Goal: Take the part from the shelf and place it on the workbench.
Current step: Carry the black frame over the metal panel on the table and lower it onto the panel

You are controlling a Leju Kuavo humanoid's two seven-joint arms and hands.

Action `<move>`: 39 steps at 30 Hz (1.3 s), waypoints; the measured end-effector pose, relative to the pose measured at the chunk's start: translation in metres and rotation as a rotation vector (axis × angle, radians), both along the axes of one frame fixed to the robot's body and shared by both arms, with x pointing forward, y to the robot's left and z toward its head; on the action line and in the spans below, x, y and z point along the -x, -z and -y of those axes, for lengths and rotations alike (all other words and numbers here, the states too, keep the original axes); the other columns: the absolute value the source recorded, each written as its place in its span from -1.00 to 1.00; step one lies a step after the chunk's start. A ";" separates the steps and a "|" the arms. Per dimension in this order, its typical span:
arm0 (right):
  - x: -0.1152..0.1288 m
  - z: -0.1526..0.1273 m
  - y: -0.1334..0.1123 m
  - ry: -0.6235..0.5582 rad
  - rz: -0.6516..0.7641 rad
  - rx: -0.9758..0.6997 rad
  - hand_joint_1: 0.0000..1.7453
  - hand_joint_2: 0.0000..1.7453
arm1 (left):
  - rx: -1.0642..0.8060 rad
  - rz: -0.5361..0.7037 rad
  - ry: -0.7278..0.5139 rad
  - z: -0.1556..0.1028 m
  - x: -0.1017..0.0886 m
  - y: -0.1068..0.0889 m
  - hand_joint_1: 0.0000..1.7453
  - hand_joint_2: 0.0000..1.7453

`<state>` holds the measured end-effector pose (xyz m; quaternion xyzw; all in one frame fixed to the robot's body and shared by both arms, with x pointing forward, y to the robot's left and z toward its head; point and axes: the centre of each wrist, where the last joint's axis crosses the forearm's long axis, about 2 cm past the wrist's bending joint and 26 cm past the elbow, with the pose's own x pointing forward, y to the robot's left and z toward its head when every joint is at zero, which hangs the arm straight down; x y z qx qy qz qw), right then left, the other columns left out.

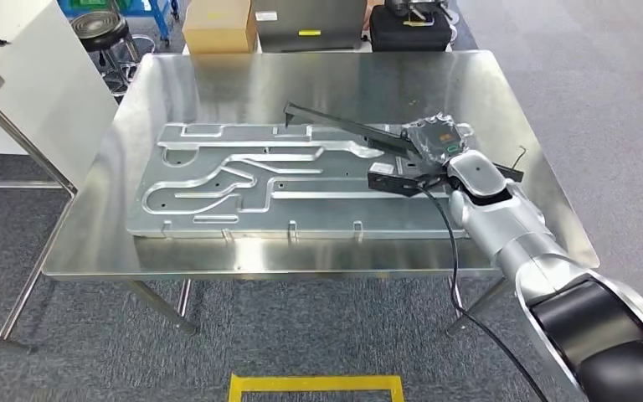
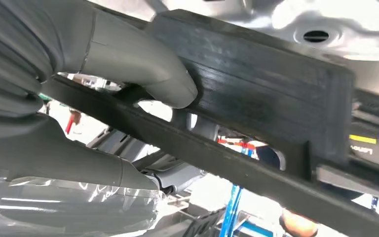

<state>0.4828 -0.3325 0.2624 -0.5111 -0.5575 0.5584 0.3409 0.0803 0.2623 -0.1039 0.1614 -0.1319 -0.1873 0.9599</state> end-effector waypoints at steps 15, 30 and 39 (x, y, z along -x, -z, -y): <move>0.003 -0.010 0.020 -0.004 -0.067 0.012 -1.00 -1.00 | 0.025 -0.002 -0.020 -0.003 -0.002 0.000 -1.00 -1.00; 0.003 0.002 0.019 0.051 -0.060 -0.053 -1.00 -1.00 | 0.058 0.018 -0.033 0.000 0.004 0.001 -1.00 -1.00; 0.050 0.114 0.042 0.166 0.068 -0.139 -1.00 -1.00 | 0.066 -0.009 -0.058 -0.001 0.021 0.004 -1.00 -1.00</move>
